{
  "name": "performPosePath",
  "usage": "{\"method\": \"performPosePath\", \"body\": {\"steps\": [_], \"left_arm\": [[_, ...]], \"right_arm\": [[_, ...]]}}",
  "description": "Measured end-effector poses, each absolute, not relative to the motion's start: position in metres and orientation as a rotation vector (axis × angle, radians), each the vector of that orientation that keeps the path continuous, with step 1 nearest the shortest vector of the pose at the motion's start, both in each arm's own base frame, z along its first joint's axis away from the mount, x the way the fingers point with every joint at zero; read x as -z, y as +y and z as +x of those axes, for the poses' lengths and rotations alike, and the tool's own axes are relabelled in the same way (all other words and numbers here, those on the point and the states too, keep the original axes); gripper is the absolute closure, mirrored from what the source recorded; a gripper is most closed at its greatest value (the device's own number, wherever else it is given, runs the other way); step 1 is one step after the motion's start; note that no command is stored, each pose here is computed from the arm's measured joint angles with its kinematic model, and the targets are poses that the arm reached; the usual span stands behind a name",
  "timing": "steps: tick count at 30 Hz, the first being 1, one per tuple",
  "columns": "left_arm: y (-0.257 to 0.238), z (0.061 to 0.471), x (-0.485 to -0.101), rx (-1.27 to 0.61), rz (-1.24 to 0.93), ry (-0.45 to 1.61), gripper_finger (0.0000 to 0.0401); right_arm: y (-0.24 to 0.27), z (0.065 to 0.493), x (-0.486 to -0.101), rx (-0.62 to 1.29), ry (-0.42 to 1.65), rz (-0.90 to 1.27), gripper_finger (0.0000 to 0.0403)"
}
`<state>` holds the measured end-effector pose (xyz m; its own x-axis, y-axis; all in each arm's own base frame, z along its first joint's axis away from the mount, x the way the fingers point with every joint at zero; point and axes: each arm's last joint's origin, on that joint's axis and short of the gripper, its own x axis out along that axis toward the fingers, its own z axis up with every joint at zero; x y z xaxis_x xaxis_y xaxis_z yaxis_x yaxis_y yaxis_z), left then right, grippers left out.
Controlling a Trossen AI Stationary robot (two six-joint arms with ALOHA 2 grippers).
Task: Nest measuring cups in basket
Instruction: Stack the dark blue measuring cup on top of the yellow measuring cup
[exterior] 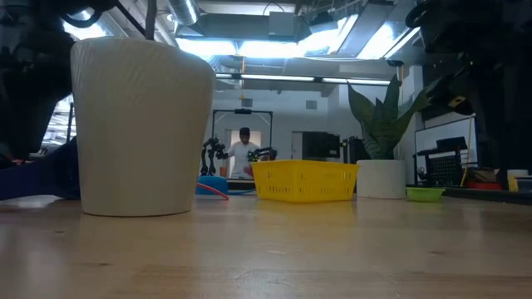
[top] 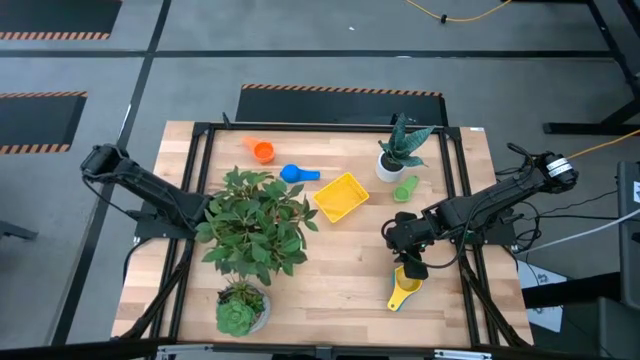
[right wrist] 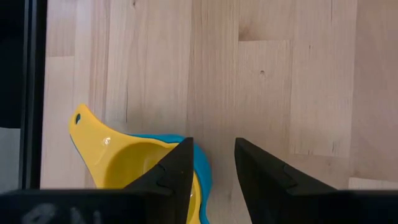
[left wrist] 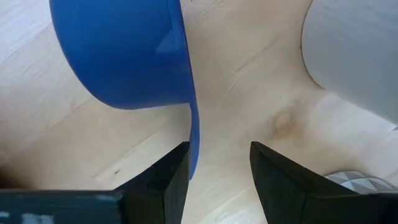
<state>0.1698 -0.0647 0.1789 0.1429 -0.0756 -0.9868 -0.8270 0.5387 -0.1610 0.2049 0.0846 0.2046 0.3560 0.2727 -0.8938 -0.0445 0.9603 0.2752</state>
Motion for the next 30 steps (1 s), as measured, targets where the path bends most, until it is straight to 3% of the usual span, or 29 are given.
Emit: {"method": "performPosePath", "body": {"steps": [30], "left_arm": [[-0.080, 0.159, -0.177, -0.700, -0.834, 1.337, 0.0241]], "right_arm": [[0.085, 0.205, -0.205, -0.207, 1.191, 0.218, 0.0281]]}}
